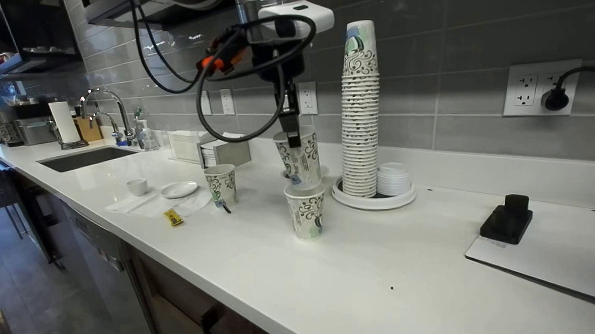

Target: Stack the two coffee cups on the right together.

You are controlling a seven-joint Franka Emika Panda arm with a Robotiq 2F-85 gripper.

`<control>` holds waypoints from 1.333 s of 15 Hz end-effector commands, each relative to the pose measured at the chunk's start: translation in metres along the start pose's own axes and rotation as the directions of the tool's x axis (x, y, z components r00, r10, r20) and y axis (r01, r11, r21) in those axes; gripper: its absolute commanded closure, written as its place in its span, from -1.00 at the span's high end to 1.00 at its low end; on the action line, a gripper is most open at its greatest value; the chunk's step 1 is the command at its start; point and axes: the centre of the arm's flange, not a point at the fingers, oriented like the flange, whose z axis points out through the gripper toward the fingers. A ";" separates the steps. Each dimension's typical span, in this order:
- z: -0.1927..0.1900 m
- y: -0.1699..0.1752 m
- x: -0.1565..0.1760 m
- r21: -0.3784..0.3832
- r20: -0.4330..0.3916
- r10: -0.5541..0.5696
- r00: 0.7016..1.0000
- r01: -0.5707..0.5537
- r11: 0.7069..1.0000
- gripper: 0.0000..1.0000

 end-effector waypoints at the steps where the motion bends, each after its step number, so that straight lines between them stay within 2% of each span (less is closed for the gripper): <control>1: 0.005 -0.009 0.014 -0.039 0.026 0.023 0.999 -0.022 0.999 -0.98; 12: 0.012 -0.013 0.015 -0.072 0.084 0.031 0.996 -0.025 0.997 -0.98; 13: 0.012 -0.013 0.015 -0.073 0.090 0.035 0.995 -0.028 0.997 -0.41; 14: 0.012 -0.013 0.015 -0.075 0.094 0.037 0.995 -0.030 0.997 -0.39; 20: 0.008 -0.012 0.014 -0.069 0.093 0.049 0.994 -0.043 0.997 0.43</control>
